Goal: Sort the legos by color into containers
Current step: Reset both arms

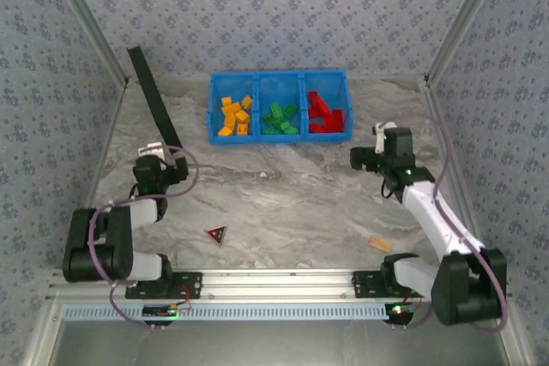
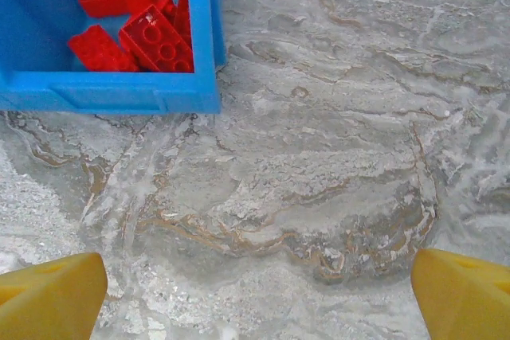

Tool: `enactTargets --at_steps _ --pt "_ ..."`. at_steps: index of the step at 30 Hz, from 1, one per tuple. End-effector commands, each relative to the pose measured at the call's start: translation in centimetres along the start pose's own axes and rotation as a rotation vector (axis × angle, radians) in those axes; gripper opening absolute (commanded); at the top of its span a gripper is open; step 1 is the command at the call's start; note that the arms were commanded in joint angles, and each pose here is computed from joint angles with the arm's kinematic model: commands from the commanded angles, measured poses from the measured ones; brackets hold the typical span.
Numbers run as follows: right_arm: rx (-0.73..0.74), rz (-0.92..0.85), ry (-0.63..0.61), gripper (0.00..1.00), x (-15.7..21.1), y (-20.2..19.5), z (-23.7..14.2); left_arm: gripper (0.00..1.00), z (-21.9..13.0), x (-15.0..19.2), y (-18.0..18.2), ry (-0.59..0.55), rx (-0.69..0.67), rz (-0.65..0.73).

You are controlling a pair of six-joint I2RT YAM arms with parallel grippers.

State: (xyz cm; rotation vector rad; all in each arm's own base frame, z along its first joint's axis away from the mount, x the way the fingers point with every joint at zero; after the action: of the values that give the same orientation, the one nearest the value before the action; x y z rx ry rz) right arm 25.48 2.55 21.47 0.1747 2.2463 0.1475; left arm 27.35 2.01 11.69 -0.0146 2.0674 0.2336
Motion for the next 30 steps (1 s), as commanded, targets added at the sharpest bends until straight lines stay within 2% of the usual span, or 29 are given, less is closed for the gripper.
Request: enactTargets --at_steps 1,2,3,4,6,9,18,22,26,28,30 --pt "-0.061 0.018 -0.172 1.0 0.1 -0.3 -1.3 1.0 0.9 -1.1 0.0 -0.202 -0.033 -0.016" --pt "-0.046 0.021 -0.205 1.0 0.3 -0.7 -1.6 1.0 1.1 -1.6 -0.2 -0.216 -0.017 -0.005" --pt "-0.032 0.027 -0.245 1.0 0.6 -1.2 -1.8 1.0 1.3 -1.8 -0.5 -0.138 0.027 0.014" --pt "-0.021 0.038 -0.281 1.0 0.8 -1.8 -1.8 1.0 2.1 -2.3 -0.6 -0.107 0.044 0.03" --pt "-0.03 0.044 -0.321 1.0 1.4 -2.7 -1.5 1.0 2.2 -2.5 -1.3 -0.118 0.11 0.07" --pt "-0.034 0.029 -0.342 1.0 1.7 -3.5 -0.2 1.0 2.2 -2.5 -1.2 -0.115 0.115 0.067" --pt "-0.063 0.043 -0.311 1.0 2.9 -4.7 5.5 1.0 2.2 -2.5 -1.3 -0.115 0.116 0.069" --pt "-0.054 0.023 -0.301 1.0 2.6 -4.9 6.9 1.0 2.2 -2.6 -1.3 -0.115 0.107 0.076" --pt "-0.115 -0.025 -0.302 1.0 4.1 -4.5 8.7 1.0 2.1 -2.6 -1.4 -0.115 0.11 0.077" --pt "-0.091 -0.025 -0.255 1.0 3.8 -4.5 8.8 1.0 2.2 -2.6 -1.4 -0.115 0.11 0.077" --pt "-0.073 -0.007 -0.271 1.0 3.7 -4.7 8.9 1.0 2.2 -2.5 -1.4 -0.113 0.107 0.076"
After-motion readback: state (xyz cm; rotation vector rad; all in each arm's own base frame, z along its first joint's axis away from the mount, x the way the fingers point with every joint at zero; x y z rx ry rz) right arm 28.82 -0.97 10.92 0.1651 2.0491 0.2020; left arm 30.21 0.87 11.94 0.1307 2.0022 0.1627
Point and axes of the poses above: each hand's point on the last joint's axis, 136 mm out from that joint toward the fingers, its own z axis out along the fingers, its own y axis along the line the jaws close on, x = y × z, the point moved 10 cm from there along -z, back along the fingers, and after that the axes turned 12 degrees about z, right-handed, at the moved point
